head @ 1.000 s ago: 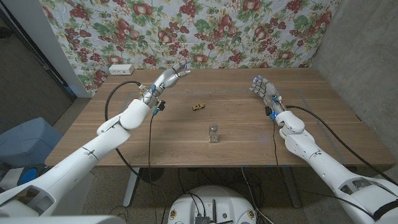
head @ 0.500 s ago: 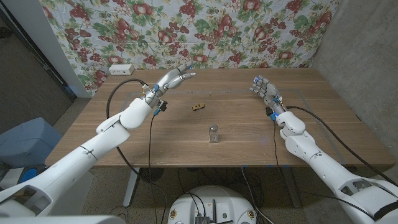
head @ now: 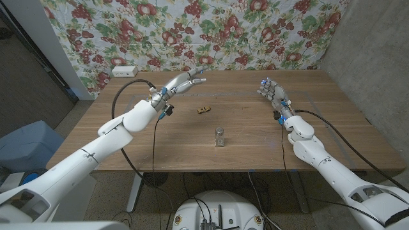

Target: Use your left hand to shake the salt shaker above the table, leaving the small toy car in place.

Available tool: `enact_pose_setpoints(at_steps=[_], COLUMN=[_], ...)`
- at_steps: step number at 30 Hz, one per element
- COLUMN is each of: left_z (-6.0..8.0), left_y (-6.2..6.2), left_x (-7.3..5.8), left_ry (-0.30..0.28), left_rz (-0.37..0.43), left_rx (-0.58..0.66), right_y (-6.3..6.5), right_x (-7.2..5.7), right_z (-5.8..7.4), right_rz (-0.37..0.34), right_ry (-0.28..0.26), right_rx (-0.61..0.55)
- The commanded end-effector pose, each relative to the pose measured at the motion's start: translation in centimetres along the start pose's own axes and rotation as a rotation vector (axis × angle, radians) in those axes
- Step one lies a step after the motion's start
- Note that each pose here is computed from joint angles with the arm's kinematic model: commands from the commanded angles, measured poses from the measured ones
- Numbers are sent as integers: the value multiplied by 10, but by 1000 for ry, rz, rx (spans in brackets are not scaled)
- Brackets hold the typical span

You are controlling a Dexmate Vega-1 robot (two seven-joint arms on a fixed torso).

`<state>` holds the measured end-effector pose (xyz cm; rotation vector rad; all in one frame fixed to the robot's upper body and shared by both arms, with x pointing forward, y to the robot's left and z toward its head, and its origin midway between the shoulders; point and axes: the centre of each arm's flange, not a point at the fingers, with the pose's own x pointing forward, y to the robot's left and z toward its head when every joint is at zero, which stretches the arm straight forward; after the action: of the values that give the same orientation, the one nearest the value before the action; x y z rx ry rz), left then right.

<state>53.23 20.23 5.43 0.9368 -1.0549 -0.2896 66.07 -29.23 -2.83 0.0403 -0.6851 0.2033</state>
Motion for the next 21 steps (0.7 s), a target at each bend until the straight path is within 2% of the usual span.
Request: enact_pose_setpoints(at_steps=[1, 21], left_z=[11, 28], left_y=[-3, -12], left_x=[4, 9], left_ry=[-38, -96], left_rz=[-73, -174], left_rx=[46, 89], right_y=[1, 1], right_x=[-4, -19], right_z=[-2, -2], right_rz=[-8, -16], right_ry=[-9, -39], right_rx=[8, 6])
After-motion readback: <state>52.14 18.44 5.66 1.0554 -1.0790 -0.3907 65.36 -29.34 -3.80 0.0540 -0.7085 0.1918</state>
